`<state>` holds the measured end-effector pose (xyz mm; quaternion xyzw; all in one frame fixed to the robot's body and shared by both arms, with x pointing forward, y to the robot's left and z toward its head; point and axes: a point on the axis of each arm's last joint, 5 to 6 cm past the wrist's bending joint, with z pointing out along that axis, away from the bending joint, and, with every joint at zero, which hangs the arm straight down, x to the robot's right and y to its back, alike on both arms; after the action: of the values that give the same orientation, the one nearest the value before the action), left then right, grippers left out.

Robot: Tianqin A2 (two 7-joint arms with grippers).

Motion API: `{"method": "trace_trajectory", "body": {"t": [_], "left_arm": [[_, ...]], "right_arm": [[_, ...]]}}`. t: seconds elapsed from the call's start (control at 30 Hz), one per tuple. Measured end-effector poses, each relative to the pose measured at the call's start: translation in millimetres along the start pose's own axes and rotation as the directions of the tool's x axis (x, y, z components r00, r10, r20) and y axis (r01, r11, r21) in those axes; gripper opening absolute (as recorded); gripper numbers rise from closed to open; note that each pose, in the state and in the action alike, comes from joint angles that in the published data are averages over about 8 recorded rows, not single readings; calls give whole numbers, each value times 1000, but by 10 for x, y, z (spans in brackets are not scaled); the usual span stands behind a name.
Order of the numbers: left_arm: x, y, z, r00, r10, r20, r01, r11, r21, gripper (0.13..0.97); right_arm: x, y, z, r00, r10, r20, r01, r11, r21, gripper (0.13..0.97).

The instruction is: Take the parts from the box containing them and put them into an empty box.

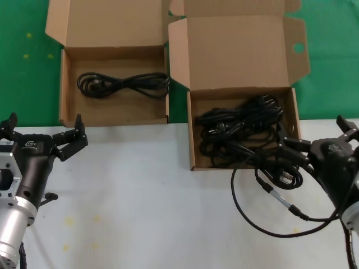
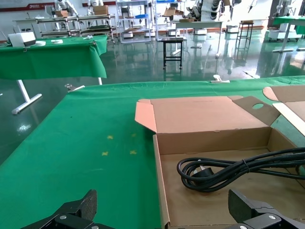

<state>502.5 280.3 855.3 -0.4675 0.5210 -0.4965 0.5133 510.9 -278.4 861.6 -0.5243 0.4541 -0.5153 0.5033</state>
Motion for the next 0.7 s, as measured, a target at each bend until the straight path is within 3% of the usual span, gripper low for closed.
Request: {"method": "trace_trajectory", "body": {"t": [0.7], "left_arm": [[0,0,0,1000,0,0,0,1000,0,966]], "right_arm": [[0,0,0,1000,0,0,0,1000,0,966]]}}
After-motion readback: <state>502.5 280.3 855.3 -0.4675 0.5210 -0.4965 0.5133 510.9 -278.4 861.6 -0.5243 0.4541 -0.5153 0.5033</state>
